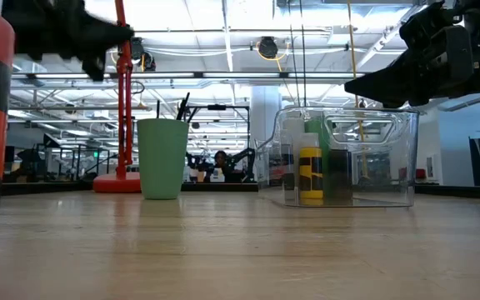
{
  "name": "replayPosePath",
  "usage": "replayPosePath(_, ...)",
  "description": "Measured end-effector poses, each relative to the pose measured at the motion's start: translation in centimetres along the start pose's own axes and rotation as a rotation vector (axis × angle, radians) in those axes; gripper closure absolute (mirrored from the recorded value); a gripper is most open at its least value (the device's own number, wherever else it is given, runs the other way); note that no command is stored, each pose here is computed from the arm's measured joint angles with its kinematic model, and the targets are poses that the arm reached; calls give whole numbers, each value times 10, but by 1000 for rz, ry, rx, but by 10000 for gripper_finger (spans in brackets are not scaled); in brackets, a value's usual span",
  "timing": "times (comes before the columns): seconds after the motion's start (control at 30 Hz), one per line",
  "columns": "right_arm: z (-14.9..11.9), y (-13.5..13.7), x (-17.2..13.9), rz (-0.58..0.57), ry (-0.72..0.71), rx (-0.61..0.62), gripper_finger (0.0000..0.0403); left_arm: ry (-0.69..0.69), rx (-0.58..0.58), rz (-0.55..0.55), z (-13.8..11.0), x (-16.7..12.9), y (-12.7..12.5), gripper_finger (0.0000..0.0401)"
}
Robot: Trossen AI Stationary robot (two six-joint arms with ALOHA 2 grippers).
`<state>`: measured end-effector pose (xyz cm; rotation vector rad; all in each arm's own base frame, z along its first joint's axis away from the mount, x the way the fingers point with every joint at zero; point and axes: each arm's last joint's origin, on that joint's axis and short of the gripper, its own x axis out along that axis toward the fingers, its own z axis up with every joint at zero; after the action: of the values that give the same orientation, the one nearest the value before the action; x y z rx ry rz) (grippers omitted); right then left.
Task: Pick & Place Paint Supplies
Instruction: Put the small red paint bottle into the transparent bin
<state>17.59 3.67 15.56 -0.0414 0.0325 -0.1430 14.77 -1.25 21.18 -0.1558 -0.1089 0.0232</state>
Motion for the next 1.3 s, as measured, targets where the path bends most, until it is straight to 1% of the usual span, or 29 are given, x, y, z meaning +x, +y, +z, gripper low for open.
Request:
replayPosePath(0.03, 0, 0, 0, 0, 1, 0, 399, 29, -1, -45, 6, 4, -5, 387)
replayPosePath(0.07, 0, 0, 0, 0, 3, 0, 399, 79, 3, -67, 12, 8, -10, 387)
replayPosePath(0.17, 0, 0, 0, 0, -4, -6, 399, 258, 46, -39, 23, 24, -31, 397)
replayPosePath(0.23, 1, 0, 0, -1, -6, -6, 399, 359, 100, -33, 29, 35, -49, 397)
replayPosePath(0.37, 0, 0, 0, 0, -4, -4, 399, 471, 189, -114, 46, 60, -92, 397)
replayPosePath(0.43, 0, 0, 0, 0, 4, 2, 399, 568, 217, -148, 46, 70, -109, 399)
replayPosePath(0.5, -1, 1, 0, 4, 14, 11, 399, 655, 202, -192, 44, 79, -125, 396)
replayPosePath(0.57, -2, 2, -1, 14, 24, 16, 399, 710, 202, -236, 44, 88, -138, 388)
replayPosePath(0.6, -2, 4, -1, 21, 24, 20, 399, 733, 213, -255, 42, 92, -145, 384)
replayPosePath(0.67, -2, 6, -2, 36, 18, 27, 399, 799, 271, -276, 35, 97, -156, 373)
replayPosePath(0.73, 0, 8, -3, 48, 6, 25, 399, 850, 333, -295, 28, 104, -166, 358)
replayPosePath(0.8, 2, 9, -4, 56, -14, 23, 399, 901, 357, -303, 24, 109, -174, 336)
replayPosePath(0.9, 2, 10, -4, 63, -19, 23, 399, 967, 298, -308, 18, 116, -183, 291)
replayPosePath(1.0, 2, 11, -4, 65, -20, 22, 399, 1015, 227, -378, 11, 121, -189, 236)
replayPosePath(1.07, 2, 11, -4, 66, -20, 24, 399, 1010, 219, -444, 7, 125, -194, 200)
replayPosePath(1.13, 2, 11, -4, 66, -19, 24, 399, 997, 220, -482, 2, 128, -197, 170)
replayPosePath(1.2, 1, 11, -4, 66, -13, 21, 399, 971, 200, -485, -2, 133, -200, 146)
replayPosePath(1.3, 1, 11, -4, 66, -12, 21, 399, 945, 160, -471, -10, 143, -201, 121)
